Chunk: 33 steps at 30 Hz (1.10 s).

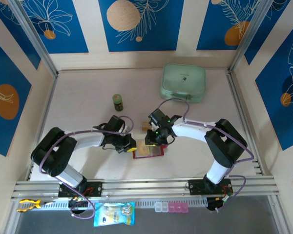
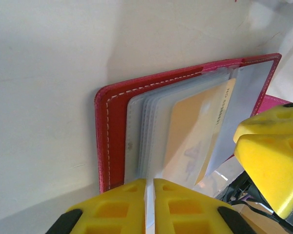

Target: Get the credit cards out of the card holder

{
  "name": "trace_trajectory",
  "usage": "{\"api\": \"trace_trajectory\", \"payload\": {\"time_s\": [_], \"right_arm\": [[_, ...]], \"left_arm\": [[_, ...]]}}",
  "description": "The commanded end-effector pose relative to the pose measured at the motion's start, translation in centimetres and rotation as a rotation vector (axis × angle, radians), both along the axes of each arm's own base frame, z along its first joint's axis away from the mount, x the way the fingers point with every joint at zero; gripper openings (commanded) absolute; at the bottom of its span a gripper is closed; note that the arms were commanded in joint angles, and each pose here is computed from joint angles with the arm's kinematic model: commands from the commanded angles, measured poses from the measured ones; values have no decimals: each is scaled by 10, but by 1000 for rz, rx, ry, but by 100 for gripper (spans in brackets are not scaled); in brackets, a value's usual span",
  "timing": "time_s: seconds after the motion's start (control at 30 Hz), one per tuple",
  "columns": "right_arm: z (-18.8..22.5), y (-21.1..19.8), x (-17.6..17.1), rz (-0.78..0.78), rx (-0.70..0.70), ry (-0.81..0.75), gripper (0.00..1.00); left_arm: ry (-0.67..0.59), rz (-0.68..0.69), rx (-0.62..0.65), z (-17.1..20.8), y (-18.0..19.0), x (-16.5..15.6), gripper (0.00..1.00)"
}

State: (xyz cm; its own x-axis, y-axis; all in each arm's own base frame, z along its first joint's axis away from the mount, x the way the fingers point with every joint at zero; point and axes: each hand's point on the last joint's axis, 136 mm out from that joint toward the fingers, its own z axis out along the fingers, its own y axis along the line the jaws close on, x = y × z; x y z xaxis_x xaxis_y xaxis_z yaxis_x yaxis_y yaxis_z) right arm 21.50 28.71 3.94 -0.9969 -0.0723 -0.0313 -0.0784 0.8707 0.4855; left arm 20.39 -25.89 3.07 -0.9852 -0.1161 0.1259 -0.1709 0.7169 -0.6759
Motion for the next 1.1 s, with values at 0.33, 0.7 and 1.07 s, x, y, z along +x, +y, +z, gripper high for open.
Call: {"api": "trace_trajectory", "payload": {"time_s": [0.33,0.7,1.07], "right_arm": [[6,10,-6,31,91,21,20],[-1,11,-7,28,89,50,21],[-13,2,-5,-11,35,100,21]], "left_arm": [[-11,-39,-26,11,-14,2,10],[6,-49,32,-1,-6,-1,9],[3,-45,40,-1,-4,-2,8]]}}
